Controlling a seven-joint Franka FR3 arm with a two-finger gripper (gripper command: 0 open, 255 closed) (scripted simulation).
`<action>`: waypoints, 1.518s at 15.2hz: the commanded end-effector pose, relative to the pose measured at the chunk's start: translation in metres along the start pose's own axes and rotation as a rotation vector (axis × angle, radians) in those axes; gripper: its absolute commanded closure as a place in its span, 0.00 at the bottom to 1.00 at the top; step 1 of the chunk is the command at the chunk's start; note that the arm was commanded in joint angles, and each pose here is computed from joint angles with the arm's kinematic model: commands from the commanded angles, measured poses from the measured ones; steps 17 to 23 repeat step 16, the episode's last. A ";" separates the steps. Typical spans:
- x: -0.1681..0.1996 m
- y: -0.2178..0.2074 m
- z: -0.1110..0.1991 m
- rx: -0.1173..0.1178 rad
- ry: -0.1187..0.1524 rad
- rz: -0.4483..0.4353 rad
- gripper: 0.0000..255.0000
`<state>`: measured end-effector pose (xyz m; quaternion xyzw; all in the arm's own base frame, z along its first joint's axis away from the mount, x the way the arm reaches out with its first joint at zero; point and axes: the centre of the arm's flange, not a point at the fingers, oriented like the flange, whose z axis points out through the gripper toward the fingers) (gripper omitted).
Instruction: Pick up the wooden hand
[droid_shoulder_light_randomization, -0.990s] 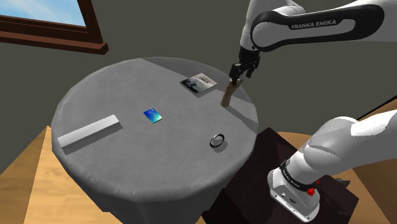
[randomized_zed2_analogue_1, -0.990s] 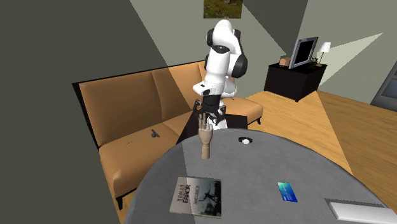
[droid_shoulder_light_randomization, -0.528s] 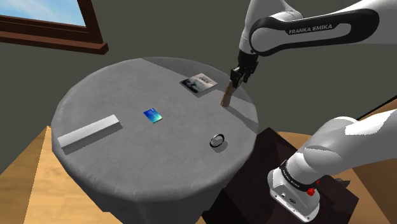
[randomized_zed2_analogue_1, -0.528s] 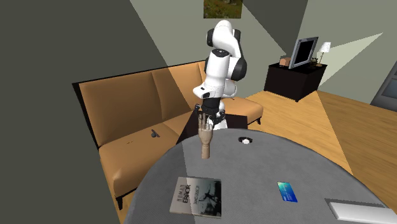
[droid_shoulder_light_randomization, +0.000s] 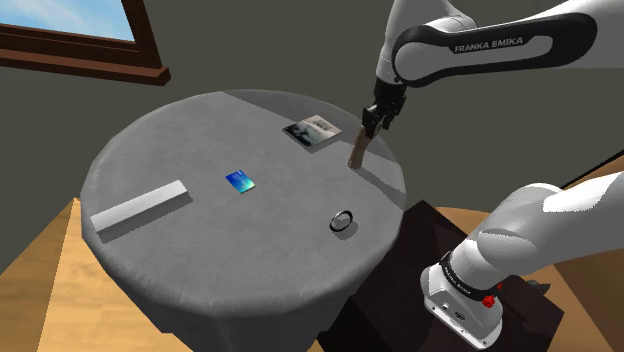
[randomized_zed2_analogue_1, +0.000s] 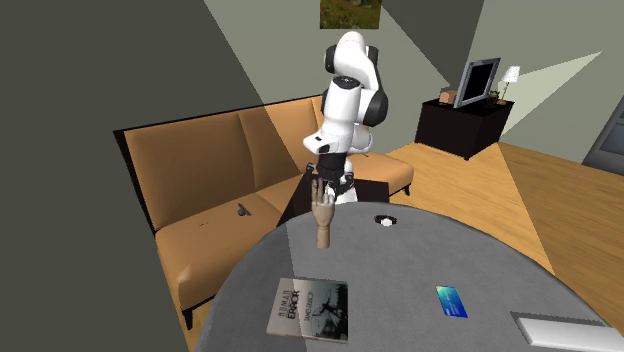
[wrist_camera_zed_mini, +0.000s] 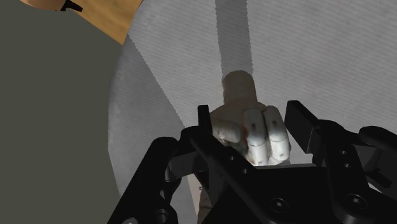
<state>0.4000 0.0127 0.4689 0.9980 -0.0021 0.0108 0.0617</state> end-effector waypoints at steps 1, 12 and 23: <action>0.000 0.001 -0.007 0.000 -0.001 0.000 1.00; 0.001 0.008 -0.065 0.000 -0.001 0.000 1.00; 0.002 0.009 -0.076 0.000 -0.001 0.000 1.00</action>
